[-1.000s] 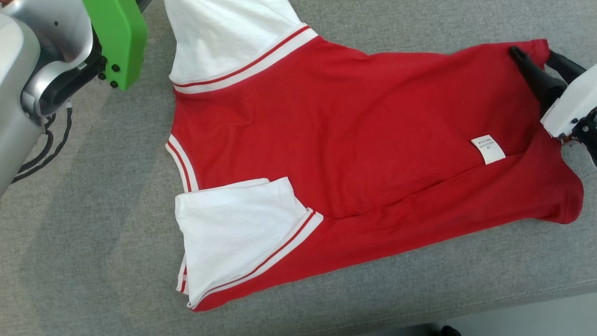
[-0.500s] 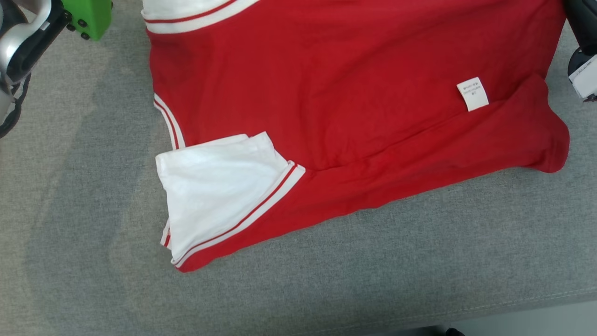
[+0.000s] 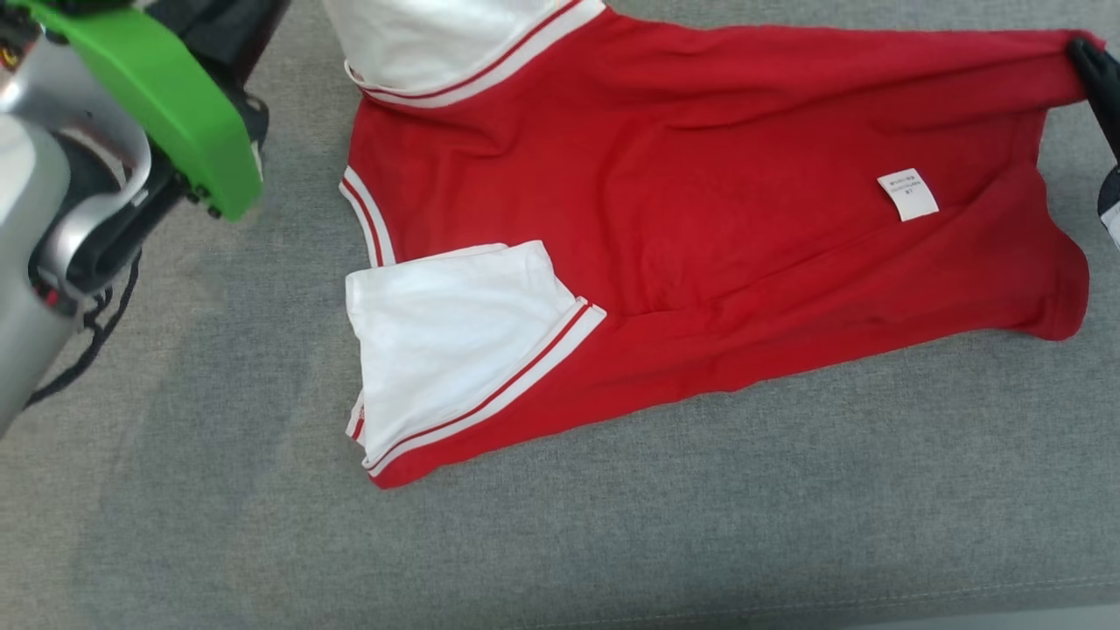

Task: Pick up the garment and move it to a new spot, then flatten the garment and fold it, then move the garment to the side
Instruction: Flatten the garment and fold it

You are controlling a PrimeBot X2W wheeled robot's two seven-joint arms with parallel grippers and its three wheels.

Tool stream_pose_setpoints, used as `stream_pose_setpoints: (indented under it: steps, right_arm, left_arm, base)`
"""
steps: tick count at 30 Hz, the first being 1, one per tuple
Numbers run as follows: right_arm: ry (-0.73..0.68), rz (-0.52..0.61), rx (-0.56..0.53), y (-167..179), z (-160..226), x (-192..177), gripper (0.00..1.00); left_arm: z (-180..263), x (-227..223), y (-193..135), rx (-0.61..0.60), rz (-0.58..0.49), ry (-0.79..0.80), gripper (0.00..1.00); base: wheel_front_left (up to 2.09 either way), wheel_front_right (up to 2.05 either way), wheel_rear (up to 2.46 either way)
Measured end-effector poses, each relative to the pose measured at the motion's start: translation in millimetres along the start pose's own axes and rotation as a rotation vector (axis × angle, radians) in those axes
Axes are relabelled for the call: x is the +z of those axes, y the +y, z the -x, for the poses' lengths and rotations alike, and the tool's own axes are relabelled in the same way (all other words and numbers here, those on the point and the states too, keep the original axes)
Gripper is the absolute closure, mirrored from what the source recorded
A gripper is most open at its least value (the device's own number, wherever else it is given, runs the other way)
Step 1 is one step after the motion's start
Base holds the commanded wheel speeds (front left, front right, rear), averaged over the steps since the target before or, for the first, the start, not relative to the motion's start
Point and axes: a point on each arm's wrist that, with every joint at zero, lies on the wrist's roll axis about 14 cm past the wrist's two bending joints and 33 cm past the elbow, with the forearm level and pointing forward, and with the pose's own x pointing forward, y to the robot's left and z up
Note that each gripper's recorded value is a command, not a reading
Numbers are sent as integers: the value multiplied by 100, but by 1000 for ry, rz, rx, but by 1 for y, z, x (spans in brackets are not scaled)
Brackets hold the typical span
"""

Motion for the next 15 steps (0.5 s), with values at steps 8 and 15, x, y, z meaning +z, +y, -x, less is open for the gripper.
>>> stream_pose_setpoints:
  steps: [8,15]
  right_arm:
    - [31,-10,0,0,21,-7,100]
    - [66,-26,-12,-2,39,-19,100]
  left_arm:
    - [50,-13,-32,-8,89,14,100]
    - [86,-27,-61,-12,162,59,100]
  base:
    - [0,0,0]
    - [0,0,0]
